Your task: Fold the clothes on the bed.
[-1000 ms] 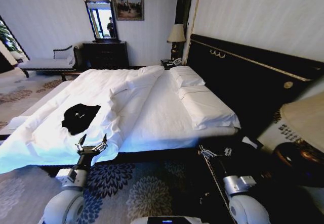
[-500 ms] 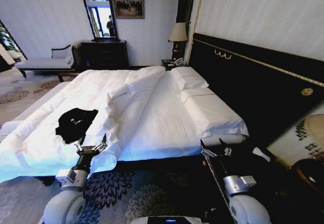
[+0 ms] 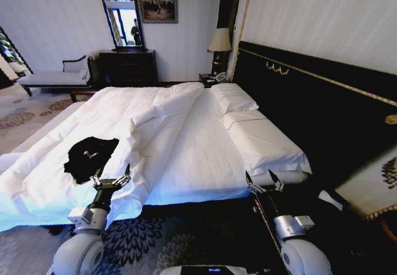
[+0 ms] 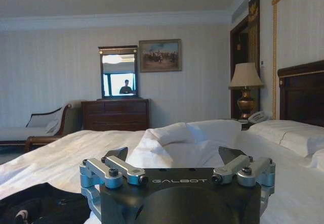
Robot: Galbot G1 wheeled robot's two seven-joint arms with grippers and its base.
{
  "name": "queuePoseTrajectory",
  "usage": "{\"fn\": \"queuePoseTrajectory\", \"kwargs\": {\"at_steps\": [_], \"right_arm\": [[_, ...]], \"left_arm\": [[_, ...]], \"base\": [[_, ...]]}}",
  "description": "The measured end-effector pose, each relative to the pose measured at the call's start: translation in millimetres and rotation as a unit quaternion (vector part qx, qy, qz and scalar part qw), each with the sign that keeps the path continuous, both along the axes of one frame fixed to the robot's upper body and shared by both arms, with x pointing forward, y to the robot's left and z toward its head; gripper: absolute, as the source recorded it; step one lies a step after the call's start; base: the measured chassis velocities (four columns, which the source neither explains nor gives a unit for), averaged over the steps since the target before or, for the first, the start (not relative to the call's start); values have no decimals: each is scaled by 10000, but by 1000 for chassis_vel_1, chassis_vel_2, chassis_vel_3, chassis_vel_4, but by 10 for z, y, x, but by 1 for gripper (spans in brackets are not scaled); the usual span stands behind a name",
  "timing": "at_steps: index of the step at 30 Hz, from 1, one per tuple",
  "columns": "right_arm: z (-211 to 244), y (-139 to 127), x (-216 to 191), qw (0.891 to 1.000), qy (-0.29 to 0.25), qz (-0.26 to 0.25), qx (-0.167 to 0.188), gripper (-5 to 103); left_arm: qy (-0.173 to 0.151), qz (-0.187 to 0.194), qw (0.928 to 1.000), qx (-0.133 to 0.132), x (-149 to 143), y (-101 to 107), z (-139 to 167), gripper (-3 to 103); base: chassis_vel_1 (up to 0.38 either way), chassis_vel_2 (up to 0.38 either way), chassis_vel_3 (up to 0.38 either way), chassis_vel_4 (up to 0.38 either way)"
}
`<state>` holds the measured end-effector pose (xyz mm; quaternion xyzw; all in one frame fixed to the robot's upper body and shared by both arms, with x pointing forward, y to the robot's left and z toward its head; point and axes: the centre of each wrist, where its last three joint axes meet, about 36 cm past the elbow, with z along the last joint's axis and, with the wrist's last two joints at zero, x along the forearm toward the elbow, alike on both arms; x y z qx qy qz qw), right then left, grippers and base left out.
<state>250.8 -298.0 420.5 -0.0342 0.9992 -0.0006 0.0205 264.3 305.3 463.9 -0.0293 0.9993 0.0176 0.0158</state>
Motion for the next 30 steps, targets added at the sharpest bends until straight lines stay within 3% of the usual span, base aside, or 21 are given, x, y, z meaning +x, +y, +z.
{"fn": "queuePoseTrajectory", "kwargs": {"at_steps": [30], "right_arm": [[32, 10, 17, 10000, 77, -23, 1, 100]], "left_arm": [[-3, 11, 10000, -24, 14, -15, 19, 100]], "base": [[-1, 82, -4, -78]]}}
